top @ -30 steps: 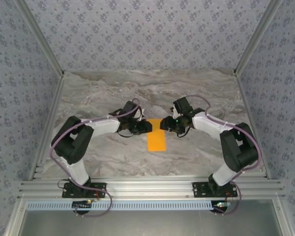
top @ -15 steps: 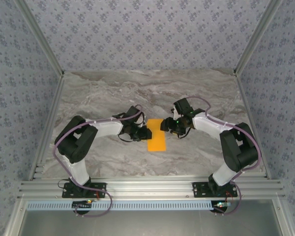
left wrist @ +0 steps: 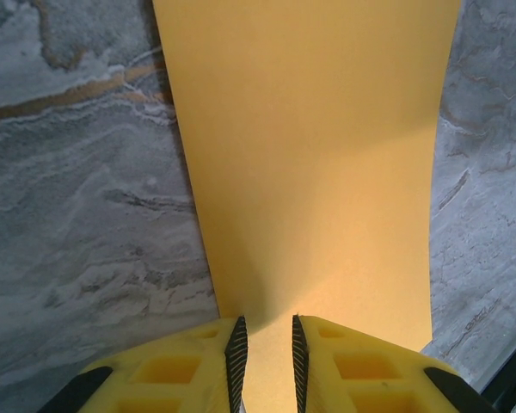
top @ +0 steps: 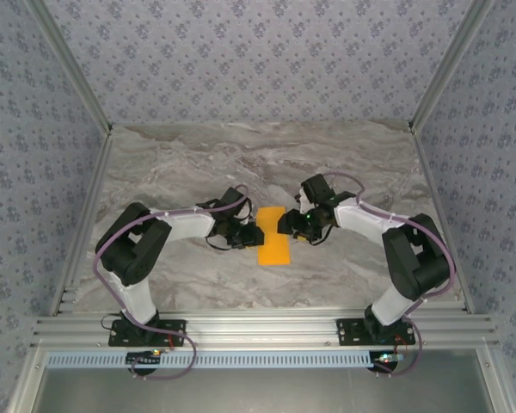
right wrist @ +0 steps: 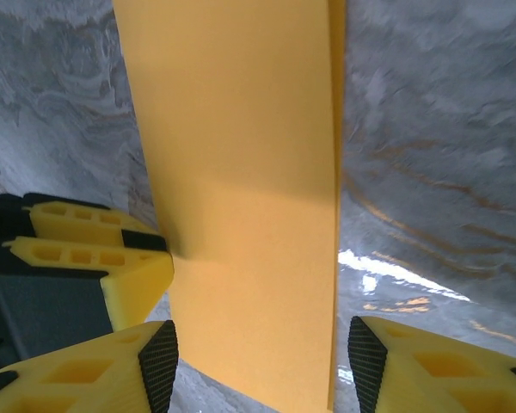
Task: Fold a paper plane with a square sheet of paper (fold left side to right side)
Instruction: Fold the triangle a second time at the center of the table.
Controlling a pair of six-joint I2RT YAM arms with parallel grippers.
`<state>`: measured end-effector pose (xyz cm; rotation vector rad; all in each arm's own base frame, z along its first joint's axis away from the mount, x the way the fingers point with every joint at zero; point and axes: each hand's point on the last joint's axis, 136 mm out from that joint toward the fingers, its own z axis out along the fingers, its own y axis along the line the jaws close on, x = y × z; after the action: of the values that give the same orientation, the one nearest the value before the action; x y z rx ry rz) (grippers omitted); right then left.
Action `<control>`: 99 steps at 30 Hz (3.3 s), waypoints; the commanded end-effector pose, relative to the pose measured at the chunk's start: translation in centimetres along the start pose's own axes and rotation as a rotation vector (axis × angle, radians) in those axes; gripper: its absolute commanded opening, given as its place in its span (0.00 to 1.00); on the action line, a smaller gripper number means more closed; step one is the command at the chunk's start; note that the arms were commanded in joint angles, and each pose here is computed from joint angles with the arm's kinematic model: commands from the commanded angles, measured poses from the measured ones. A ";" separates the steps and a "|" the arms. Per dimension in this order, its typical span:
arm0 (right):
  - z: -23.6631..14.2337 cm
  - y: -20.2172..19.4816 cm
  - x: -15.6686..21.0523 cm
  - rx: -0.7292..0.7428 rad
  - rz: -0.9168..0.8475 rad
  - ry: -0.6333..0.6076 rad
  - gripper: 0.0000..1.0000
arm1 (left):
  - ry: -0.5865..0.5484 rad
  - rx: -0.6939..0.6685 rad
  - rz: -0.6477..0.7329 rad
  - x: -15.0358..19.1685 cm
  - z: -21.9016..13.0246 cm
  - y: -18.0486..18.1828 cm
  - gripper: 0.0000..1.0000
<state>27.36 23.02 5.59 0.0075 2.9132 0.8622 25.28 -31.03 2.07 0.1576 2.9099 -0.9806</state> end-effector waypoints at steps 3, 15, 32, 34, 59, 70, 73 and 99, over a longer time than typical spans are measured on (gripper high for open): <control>1.8 -0.6 2.5 0.017 0.044 0.108 0.58 | 0.032 -0.054 -0.009 1.4 0.2 1.5 0.24; 2.4 -1.3 4.2 0.059 0.075 0.147 0.58 | 0.025 -0.049 -0.009 1.3 0.2 1.3 0.24; 2.9 0.0 4.1 0.007 0.082 0.147 0.55 | 0.021 -0.044 -0.003 1.2 0.2 1.0 0.24; 2.8 0.1 4.0 0.006 0.081 0.144 0.55 | 0.019 -0.041 -0.002 1.1 0.2 0.8 0.24; 2.5 1.9 0.0 -0.127 0.138 0.107 0.55 | -0.396 0.027 0.297 0.0 -10.9 -4.1 0.58; 2.2 1.2 -1.2 -0.104 0.156 0.118 0.56 | -0.335 -0.022 0.467 5.6 -9.4 -6.0 0.65; 2.3 1.9 -1.3 -0.142 0.178 0.117 0.56 | -0.311 -0.044 0.527 6.1 -8.3 -6.8 0.66; 0.7 4.6 -2.0 -0.248 0.235 0.080 0.55 | -0.227 -0.409 0.737 6.1 -1.5 -8.7 0.71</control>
<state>29.87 26.92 7.01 0.3068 2.8965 1.2498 17.57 -36.79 7.83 0.9168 2.4500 -0.3681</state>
